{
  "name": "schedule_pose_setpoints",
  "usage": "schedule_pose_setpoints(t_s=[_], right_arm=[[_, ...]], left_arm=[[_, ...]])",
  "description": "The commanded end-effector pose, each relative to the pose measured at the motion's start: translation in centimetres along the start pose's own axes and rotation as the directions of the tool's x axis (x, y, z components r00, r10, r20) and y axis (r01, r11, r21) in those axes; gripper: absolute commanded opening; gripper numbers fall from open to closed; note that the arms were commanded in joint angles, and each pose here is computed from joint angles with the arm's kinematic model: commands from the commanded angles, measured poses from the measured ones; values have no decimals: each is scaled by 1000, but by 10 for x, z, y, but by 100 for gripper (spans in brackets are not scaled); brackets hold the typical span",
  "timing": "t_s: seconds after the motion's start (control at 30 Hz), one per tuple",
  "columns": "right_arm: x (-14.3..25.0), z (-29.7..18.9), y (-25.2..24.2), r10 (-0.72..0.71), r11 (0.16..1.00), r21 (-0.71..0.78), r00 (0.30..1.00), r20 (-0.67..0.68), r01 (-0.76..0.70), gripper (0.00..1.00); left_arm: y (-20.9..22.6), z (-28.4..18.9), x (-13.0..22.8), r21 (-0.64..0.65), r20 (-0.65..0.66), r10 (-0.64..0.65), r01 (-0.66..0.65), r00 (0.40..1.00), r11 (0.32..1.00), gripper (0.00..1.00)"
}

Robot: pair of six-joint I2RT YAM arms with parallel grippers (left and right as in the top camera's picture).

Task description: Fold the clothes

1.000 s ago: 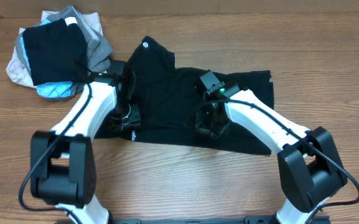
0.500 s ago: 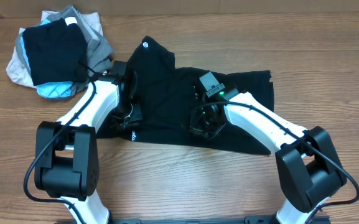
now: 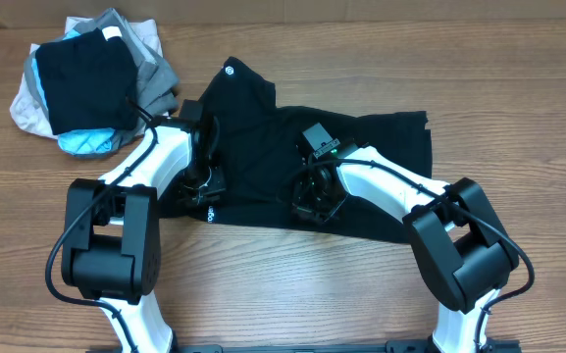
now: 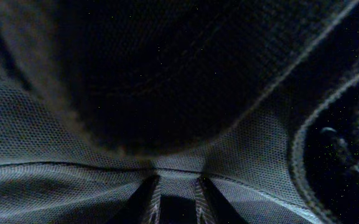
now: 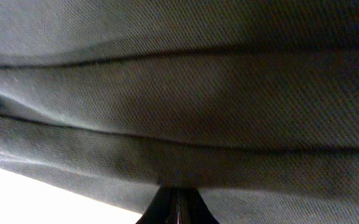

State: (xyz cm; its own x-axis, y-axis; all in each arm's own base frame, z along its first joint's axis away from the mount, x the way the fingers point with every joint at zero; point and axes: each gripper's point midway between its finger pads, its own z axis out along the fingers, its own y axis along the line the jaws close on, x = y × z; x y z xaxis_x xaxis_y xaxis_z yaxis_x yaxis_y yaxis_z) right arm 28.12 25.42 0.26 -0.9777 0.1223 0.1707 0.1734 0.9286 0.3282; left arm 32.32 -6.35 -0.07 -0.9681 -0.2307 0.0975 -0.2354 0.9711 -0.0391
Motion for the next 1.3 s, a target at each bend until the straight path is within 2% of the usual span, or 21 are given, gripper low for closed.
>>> schedule_pose_setpoints(t_s=[0.0, 0.37, 0.6, 1.03, 1.27], right_arm=[[-6, 5, -6, 18, 1000, 25, 1000, 22, -18, 4], [-38, -5, -34, 54, 992, 104, 989, 140, -69, 4], [-59, -15, -57, 106, 983, 124, 975, 195, -132, 4], [-82, -30, -90, 68, 948, 273, 943, 326, -162, 7], [-82, -39, -105, 121, 938, 278, 945, 303, -209, 7]], left_arm=[[0, 9, -1, -6, -15, 0, 0, 1000, 1000, 24], [18, 8, -8, -102, 27, -1, 4, 1000, 995, 26], [31, 7, -14, -107, 36, -40, 43, 999, 993, 27], [74, 3, -23, -160, 53, -138, 145, 989, 976, 27], [83, 2, -24, -175, 57, -159, 167, 986, 970, 29]])
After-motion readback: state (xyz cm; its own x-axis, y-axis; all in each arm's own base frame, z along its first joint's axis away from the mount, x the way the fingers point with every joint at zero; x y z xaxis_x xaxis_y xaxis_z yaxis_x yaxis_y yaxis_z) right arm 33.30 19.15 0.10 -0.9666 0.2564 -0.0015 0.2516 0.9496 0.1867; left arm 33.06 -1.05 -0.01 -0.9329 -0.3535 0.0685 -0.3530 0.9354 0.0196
